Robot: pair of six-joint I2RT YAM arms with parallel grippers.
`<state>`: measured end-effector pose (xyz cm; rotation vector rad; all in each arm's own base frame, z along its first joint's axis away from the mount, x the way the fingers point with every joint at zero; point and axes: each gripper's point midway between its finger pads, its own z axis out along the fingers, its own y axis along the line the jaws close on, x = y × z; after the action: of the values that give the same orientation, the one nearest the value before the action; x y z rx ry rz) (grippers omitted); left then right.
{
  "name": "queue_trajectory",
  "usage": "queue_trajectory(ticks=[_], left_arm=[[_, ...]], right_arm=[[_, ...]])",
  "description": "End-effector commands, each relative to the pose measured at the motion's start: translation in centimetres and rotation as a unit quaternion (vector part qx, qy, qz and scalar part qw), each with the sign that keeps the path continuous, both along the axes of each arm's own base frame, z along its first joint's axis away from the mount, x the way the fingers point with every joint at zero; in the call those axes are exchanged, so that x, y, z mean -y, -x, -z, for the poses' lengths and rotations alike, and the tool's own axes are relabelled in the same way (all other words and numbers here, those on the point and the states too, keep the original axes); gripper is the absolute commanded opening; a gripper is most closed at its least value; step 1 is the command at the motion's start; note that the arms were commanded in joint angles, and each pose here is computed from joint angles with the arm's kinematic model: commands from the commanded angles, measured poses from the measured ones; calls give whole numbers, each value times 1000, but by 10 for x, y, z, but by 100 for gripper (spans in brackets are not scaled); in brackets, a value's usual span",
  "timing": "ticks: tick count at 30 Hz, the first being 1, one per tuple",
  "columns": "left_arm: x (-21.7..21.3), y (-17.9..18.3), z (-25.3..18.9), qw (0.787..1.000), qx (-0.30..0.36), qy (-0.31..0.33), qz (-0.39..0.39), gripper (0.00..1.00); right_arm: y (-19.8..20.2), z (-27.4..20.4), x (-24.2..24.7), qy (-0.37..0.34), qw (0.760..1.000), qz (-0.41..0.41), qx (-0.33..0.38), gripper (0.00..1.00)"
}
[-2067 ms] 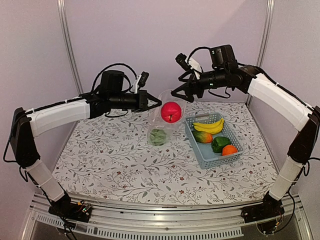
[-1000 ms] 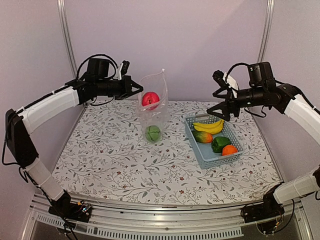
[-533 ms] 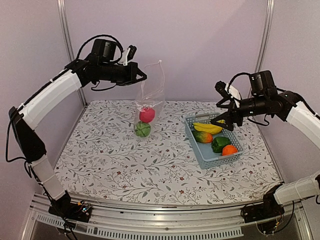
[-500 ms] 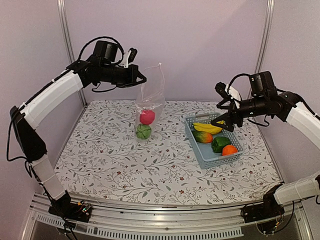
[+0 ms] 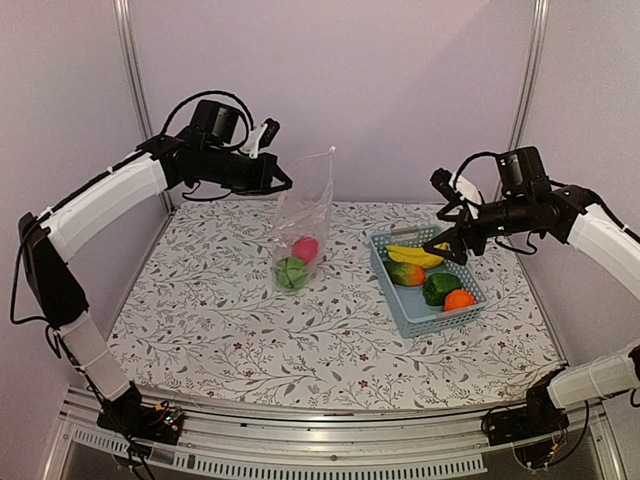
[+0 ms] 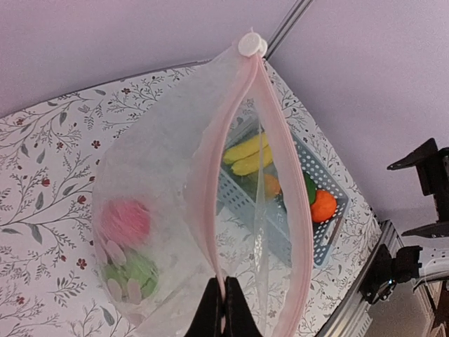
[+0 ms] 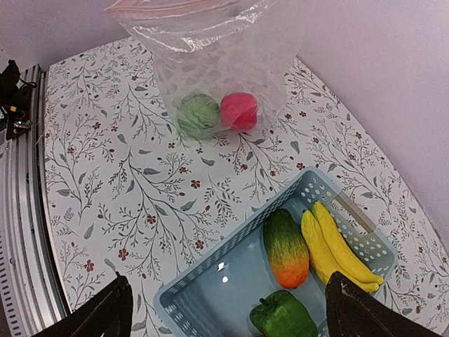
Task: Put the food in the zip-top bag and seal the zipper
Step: Adjust the zipper food storage bag at the center of the board, then move the fake fruit to the bin.
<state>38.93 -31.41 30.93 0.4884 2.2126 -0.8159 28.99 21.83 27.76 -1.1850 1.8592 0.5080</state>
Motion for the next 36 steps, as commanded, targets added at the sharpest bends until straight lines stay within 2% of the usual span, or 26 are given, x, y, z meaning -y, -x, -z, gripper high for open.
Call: queue_trajectory(ticks=[1,5,19,25,36], left_arm=[[-3,15,-27,998,51,38,19,0],[-19,5,-7,999,48,14,-8,0],[-13,28,-33,990,107,85,37,0],[-7,28,-22,991,95,88,43,0],[-1,31,-14,991,90,81,54,0]], right_arm=[[-13,12,2,10,1000,20,-16,94],[-22,25,5,31,999,35,-27,94],[-25,67,22,93,993,55,-41,87],[-34,70,20,104,992,56,-40,80],[-59,111,17,151,985,49,-63,71]])
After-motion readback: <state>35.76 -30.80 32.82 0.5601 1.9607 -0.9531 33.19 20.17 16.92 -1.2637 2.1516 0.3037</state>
